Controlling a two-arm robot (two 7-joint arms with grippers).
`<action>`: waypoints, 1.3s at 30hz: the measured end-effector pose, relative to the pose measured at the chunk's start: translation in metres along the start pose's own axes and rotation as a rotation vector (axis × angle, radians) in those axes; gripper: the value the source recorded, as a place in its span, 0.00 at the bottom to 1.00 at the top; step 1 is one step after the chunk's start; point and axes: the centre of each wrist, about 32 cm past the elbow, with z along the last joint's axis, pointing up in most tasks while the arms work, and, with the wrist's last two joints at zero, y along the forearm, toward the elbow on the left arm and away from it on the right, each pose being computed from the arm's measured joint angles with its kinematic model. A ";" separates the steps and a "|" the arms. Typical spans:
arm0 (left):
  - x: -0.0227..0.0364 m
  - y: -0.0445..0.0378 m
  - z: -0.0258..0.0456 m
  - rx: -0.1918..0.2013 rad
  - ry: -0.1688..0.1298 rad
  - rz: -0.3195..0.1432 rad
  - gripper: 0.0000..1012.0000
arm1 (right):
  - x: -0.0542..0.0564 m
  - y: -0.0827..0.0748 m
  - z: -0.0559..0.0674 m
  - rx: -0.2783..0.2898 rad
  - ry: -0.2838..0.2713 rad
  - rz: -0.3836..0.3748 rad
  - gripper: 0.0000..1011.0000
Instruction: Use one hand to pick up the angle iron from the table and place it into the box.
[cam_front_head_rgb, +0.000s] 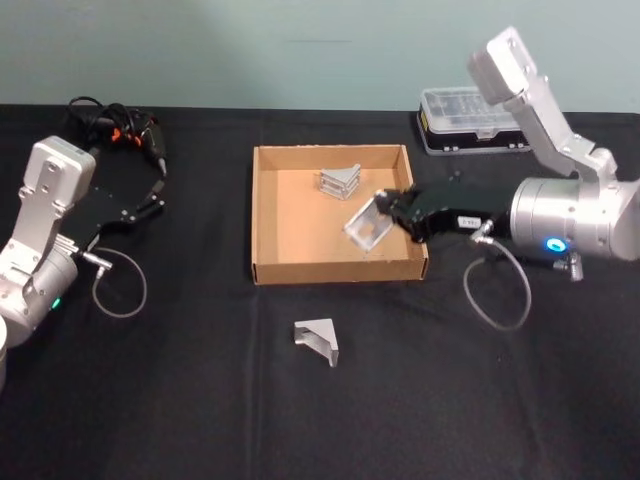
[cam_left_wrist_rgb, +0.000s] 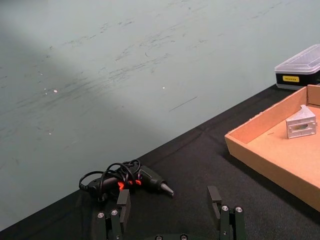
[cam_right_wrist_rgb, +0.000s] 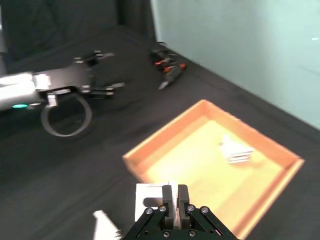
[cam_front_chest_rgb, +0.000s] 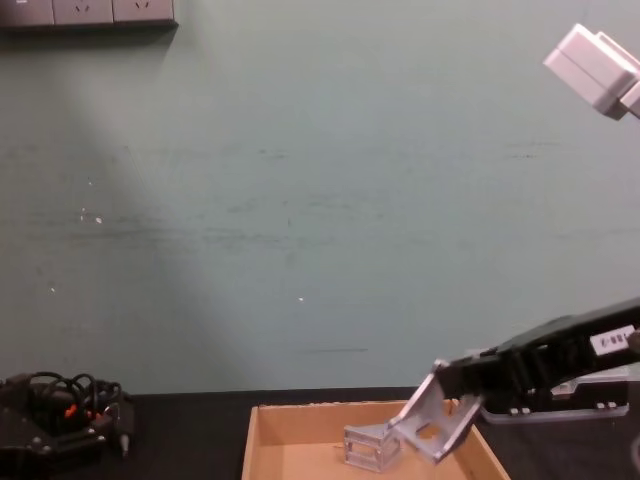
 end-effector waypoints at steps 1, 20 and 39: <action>0.0000 0.0000 0.0000 0.000 0.000 0.000 0.99 | 0.005 0.002 0.000 0.000 -0.008 -0.019 0.07; 0.0000 0.0000 0.0000 0.000 0.000 0.000 0.99 | 0.045 0.053 -0.027 -0.062 0.015 -0.100 0.07; 0.0000 0.0000 0.0000 0.000 0.000 0.000 0.99 | 0.048 0.069 -0.032 -0.094 0.009 -0.084 0.28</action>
